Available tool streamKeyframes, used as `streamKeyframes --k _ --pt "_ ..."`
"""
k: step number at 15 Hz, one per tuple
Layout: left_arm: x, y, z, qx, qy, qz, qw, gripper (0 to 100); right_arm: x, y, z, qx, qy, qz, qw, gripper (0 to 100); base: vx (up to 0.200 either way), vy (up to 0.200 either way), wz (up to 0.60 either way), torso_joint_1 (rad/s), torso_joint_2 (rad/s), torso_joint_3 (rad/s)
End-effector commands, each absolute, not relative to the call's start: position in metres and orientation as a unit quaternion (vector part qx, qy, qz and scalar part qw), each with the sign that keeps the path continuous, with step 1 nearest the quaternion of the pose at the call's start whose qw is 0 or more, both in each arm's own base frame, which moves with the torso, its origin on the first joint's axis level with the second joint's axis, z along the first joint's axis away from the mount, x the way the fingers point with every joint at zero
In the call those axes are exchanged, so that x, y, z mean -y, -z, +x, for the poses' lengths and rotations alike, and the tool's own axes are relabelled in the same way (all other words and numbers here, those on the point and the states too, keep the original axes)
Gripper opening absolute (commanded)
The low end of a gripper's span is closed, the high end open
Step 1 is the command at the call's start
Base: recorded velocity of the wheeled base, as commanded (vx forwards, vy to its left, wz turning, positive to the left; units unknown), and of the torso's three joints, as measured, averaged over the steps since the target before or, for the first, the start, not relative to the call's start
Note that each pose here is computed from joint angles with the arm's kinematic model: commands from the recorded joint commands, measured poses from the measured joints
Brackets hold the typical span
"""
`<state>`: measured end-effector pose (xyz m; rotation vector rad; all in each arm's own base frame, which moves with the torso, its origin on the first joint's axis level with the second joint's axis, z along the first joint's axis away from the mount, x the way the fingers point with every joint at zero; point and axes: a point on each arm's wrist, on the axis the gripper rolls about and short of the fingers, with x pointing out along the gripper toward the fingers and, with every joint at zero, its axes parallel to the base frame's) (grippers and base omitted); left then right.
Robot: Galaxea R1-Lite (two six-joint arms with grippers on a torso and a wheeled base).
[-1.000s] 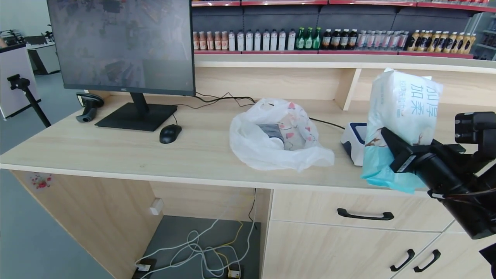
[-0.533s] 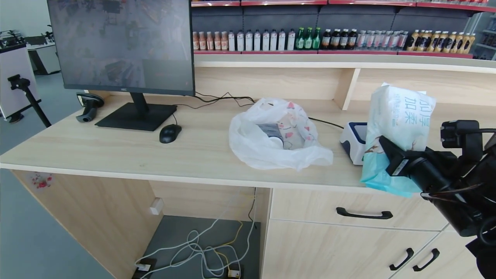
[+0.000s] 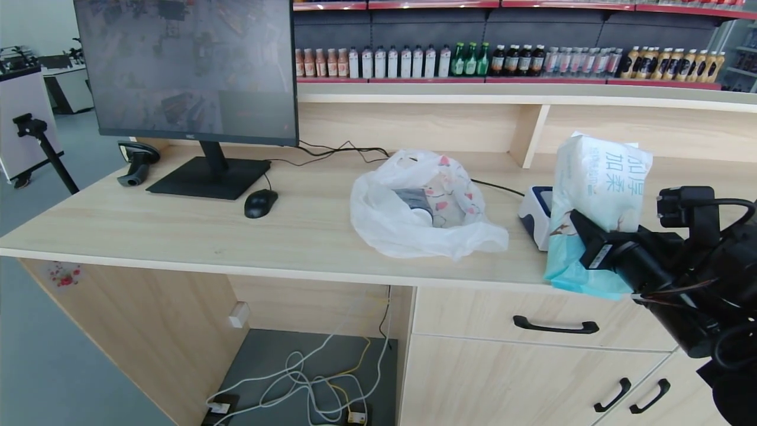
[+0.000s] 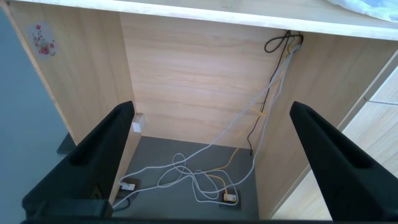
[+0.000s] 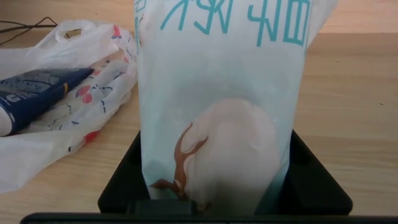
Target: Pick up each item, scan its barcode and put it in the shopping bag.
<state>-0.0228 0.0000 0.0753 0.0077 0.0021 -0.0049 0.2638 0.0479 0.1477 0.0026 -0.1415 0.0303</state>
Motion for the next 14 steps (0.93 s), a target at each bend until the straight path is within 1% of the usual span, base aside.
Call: streamKeyframes --k 1,9,11,14 --pt "0.000 -0.075 -0.023 -0.001 0.002 0.004 1.000 100 -0.048 -0.146 0.265 0.066 -0.015 0.000 0.998 0 0.000 0.000 0.00 0.000 0.00 0.000" --pt "0.000 -0.075 -0.023 -0.001 0.002 0.004 1.000 100 -0.050 -0.148 0.263 0.070 -0.017 0.000 0.997 0 0.000 0.000 0.00 0.000 0.00 0.000" --pt "0.000 -0.075 -0.023 -0.001 0.002 0.004 1.000 100 -0.056 -0.158 0.260 0.093 -0.031 0.004 0.995 0 0.000 0.000 0.00 0.000 0.00 0.000" --pt "0.000 -0.075 -0.023 -0.001 0.002 0.004 1.000 100 -0.074 -0.184 0.253 0.146 -0.063 0.016 0.987 0 0.000 0.000 0.00 0.000 0.00 0.000"
